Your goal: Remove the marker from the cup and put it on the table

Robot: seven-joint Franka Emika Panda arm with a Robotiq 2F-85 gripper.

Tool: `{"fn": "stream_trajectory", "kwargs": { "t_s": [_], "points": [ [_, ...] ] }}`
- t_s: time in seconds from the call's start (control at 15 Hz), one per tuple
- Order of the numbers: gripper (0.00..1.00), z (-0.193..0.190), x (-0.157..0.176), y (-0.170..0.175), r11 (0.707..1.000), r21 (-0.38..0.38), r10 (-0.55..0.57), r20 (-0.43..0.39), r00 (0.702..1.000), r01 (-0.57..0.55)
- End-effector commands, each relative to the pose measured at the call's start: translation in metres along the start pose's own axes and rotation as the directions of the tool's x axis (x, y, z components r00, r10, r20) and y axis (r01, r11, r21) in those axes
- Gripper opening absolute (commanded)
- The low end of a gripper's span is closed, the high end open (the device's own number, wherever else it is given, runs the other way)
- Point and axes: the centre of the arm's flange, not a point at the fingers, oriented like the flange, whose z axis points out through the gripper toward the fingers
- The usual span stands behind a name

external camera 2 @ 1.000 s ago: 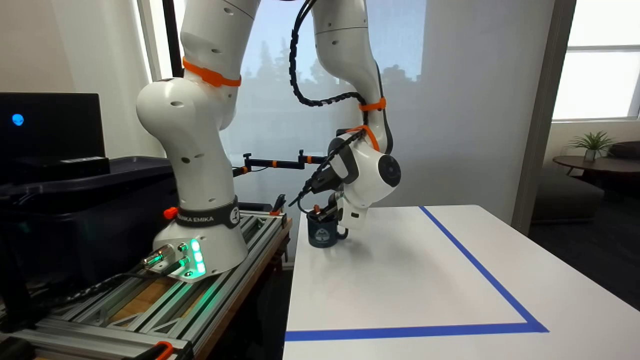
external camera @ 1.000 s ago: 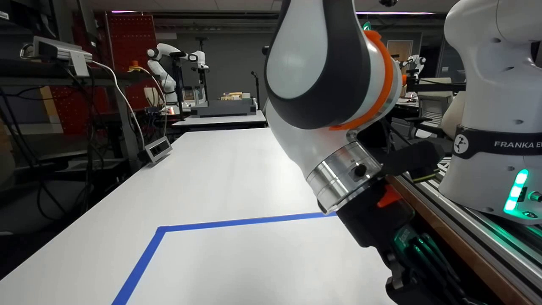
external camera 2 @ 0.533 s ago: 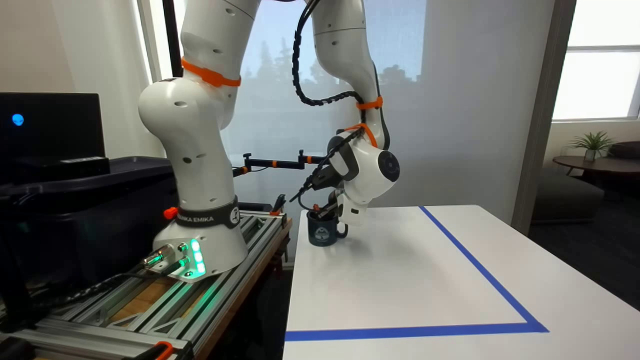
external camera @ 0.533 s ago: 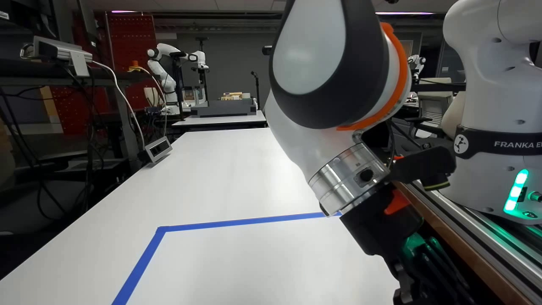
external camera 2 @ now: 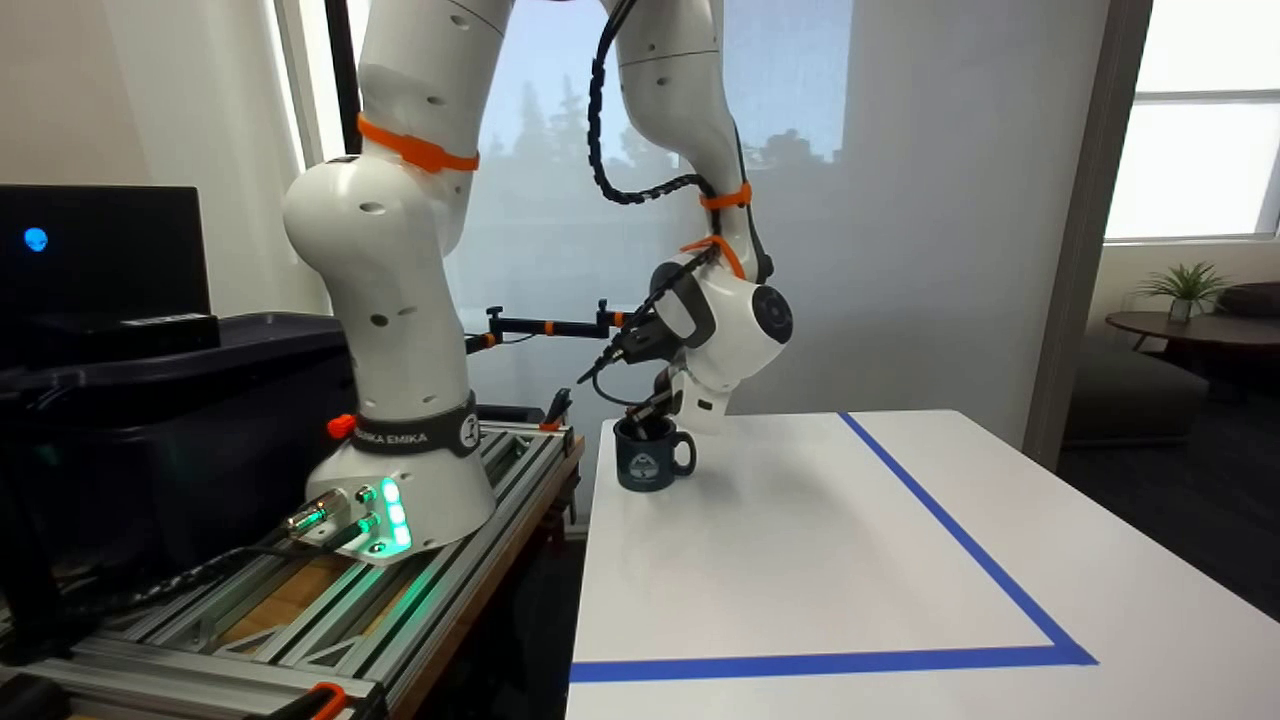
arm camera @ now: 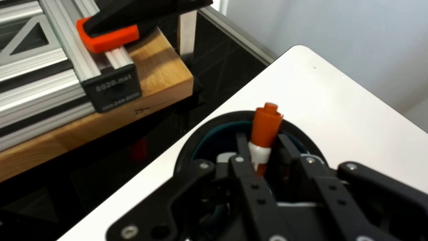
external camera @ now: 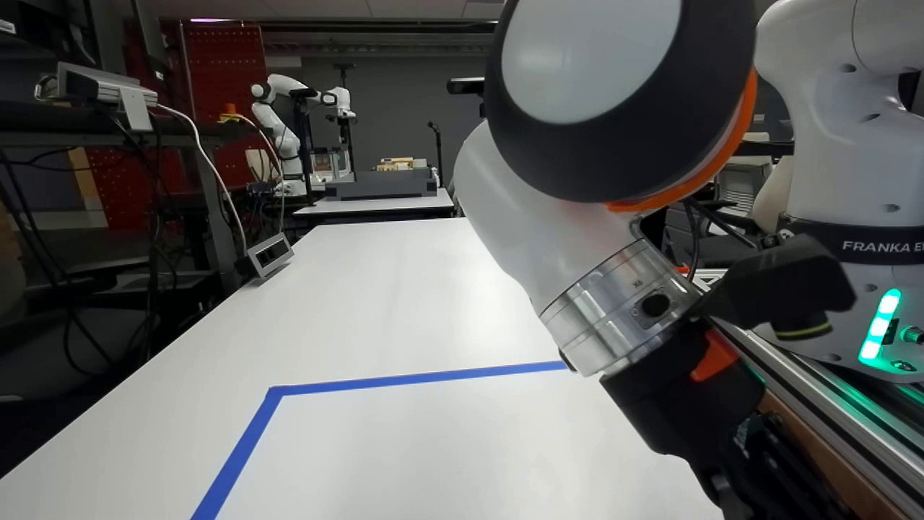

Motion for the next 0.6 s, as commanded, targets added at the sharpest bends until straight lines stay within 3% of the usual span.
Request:
{"fn": "stream_trajectory", "kwargs": {
  "t_s": [0.0, 0.07, 0.53],
  "points": [
    [0.12, -0.002, -0.011, -0.007, 1.000, -0.012, 0.013, -0.025, 1.000, -0.013],
    [0.03, -0.001, -0.010, -0.006, 1.000, -0.010, 0.013, -0.024, 1.000, -0.013],
    [0.05, -0.011, -0.030, -0.004, 0.998, 0.030, -0.058, -0.020, 0.998, 0.059]
  ]
}}
